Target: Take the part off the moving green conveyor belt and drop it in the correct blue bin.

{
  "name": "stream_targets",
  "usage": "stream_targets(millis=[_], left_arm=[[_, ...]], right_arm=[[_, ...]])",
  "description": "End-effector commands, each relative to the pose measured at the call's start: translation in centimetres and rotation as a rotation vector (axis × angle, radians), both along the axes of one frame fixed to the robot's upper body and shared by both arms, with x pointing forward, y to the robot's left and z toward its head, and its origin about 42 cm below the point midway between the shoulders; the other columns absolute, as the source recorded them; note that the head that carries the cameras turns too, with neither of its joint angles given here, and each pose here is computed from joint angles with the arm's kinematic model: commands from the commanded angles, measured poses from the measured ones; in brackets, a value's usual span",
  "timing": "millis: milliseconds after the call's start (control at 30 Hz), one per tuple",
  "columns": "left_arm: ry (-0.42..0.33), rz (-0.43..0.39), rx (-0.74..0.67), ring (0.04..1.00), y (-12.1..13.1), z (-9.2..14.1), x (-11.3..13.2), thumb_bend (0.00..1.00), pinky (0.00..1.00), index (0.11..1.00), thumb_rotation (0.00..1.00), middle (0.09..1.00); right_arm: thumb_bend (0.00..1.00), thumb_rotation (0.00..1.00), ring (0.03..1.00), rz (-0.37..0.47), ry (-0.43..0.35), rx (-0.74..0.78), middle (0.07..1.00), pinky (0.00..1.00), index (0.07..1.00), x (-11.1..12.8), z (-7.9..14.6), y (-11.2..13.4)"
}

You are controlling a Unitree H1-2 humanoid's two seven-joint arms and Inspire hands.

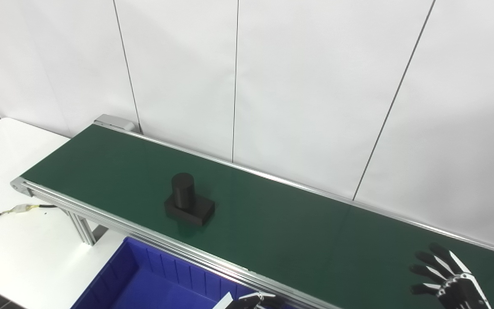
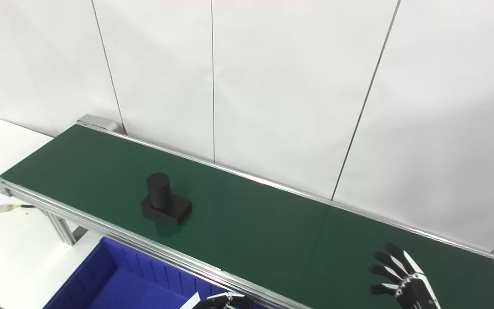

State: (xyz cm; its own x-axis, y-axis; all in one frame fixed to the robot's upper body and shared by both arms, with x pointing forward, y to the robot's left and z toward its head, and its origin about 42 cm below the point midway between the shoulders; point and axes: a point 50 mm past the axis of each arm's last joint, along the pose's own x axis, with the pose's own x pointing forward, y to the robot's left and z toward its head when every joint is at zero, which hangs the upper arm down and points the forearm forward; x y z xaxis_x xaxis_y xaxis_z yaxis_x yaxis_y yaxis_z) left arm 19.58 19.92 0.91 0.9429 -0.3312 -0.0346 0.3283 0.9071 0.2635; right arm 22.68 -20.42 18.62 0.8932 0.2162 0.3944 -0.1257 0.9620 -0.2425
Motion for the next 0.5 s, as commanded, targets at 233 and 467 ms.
stream_targets(millis=[233,467], left_arm=[[-0.06,-0.007,-0.037,0.679,-0.1,0.9,1.7,0.99,0.54,0.781,0.24,0.776],[-0.061,-0.008,-0.032,0.672,-0.2,0.8,2.1,0.99,0.53,0.778,0.25,0.771]], right_arm=[[0.8,0.39,0.687,0.041,-0.067,-0.077,0.774,0.52,0.842,2.5,2.8,1.0],[0.8,0.32,0.687,0.049,-0.072,-0.137,0.769,0.52,0.83,5.0,3.7,1.4]])
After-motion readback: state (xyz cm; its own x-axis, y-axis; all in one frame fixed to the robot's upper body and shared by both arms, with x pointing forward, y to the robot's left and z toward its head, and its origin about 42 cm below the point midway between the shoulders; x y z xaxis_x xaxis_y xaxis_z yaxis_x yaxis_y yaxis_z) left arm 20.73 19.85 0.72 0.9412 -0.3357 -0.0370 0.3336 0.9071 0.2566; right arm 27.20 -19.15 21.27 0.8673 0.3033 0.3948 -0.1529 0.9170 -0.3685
